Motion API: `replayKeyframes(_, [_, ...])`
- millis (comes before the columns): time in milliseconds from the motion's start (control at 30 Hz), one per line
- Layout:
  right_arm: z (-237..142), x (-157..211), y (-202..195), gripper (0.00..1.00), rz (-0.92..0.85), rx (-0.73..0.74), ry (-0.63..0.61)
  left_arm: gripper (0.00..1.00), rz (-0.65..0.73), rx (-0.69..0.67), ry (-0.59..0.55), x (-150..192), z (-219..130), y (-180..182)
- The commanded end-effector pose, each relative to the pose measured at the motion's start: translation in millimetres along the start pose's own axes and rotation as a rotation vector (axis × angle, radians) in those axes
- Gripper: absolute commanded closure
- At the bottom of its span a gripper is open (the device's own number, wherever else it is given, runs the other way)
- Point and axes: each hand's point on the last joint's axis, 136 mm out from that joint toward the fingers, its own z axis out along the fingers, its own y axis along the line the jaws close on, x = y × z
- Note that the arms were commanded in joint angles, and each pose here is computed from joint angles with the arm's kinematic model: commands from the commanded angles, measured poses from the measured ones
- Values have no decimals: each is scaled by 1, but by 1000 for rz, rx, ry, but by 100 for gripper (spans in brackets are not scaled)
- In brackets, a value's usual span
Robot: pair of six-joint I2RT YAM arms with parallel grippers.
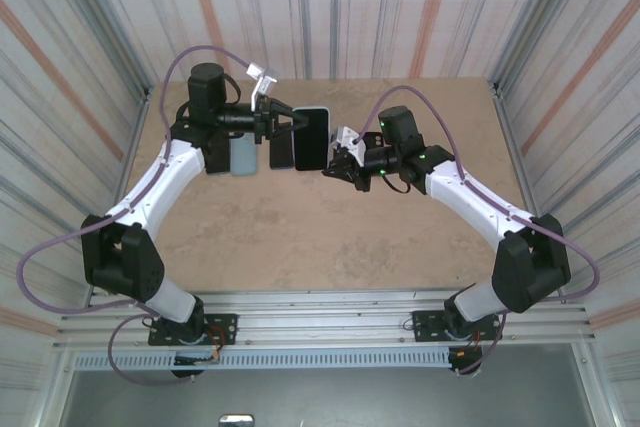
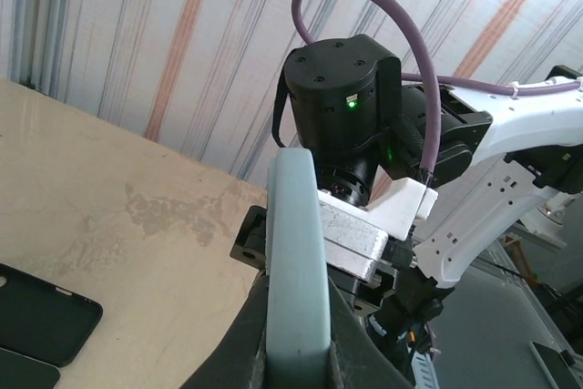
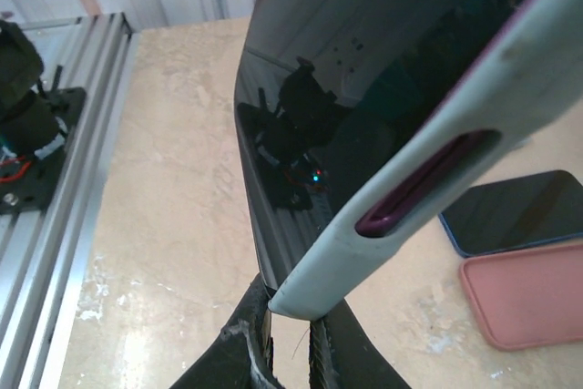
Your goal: Take the phone out of the phone case
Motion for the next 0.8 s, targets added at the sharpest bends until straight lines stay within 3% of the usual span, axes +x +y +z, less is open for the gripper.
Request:
replayKeyframes(0, [-17,-40,-44,91,-125,239,-83,100,-162,173,69,11,4,-46])
replayKeyframes(167, [-19,-42,-47,91,-134,264,-91,100,-152,192,66,6,5,-49])
replayKeyframes(400, [-22,-53,-15,84,-111,96,-190,100,-155,121,38,0,4,-31])
replayKeyframes(567, [-26,-47,-11,76,-45,61,-192,100,-165,38,-22,-11,-1,-11])
replayKeyframes(767, [-42,-39,-20,58,108,84,-270,100,-224,-95,-122,-24,-12,13])
